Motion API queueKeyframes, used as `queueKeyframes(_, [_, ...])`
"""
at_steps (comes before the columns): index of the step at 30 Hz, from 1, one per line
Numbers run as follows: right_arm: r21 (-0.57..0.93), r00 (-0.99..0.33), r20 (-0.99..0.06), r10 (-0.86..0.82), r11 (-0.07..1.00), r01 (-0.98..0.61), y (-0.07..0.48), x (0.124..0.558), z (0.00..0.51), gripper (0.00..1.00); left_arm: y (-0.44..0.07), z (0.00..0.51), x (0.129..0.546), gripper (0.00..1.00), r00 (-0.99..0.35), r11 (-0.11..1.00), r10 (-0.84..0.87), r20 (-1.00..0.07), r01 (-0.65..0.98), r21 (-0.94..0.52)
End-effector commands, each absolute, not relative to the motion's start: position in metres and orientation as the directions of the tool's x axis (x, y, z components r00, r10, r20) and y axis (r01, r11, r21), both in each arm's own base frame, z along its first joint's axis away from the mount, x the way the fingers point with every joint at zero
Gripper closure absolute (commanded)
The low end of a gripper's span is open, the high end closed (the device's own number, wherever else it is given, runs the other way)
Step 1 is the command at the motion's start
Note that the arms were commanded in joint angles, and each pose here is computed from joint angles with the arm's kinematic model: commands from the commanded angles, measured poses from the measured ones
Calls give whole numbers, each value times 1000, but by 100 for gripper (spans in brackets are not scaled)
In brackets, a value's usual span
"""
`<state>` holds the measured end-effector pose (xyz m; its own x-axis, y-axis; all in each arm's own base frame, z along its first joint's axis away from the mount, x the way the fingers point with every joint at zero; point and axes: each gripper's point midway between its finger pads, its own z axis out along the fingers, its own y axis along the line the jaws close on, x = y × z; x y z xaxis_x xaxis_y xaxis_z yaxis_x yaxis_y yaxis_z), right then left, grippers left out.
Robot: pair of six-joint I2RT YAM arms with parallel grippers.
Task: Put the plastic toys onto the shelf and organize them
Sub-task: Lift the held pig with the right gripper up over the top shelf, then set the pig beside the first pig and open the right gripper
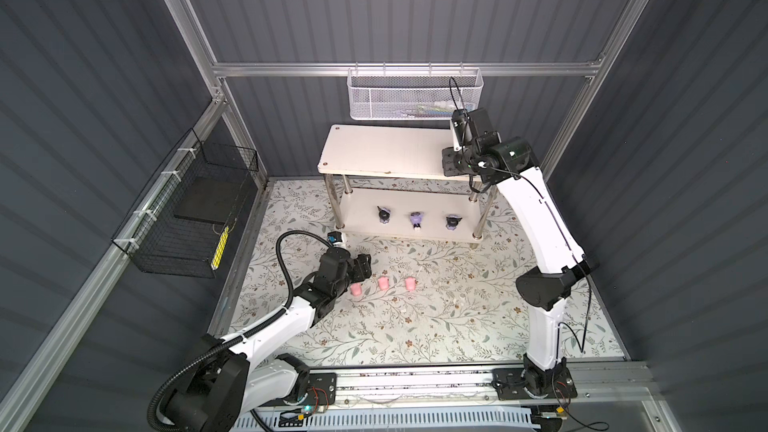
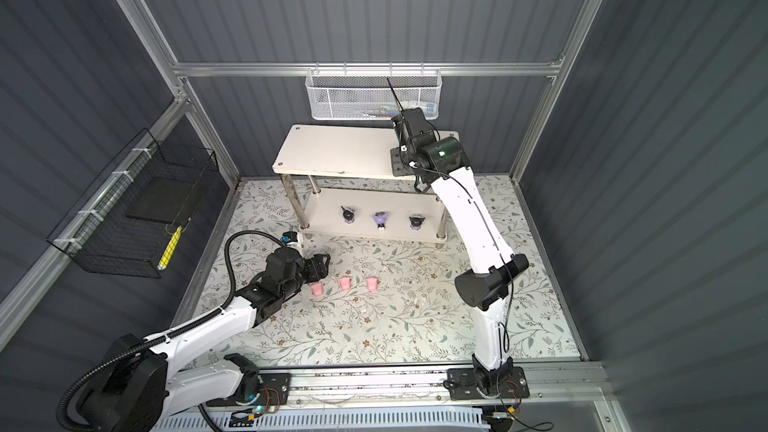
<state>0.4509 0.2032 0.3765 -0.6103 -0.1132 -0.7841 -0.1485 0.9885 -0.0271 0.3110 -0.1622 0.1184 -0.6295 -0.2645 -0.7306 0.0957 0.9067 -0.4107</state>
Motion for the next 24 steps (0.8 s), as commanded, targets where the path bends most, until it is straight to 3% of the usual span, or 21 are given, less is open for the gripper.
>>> queueKeyframes(1, [-13, -600, -794, -98, 989, -144, 201, 452, 383, 65, -159, 114, 311, 22, -632, 911, -265, -729, 83, -404])
queueKeyframes(16, [-2, -598, -796, -89, 990, -143, 200, 455, 384, 60, -159, 113, 310, 22, -633, 910, -266, -727, 83, -405])
queueKeyframes(24, [9, -572, -817, -74, 990, -141, 197, 451, 398, 50, -159, 114, 311, 22, -631, 909, -269, -728, 84, -408])
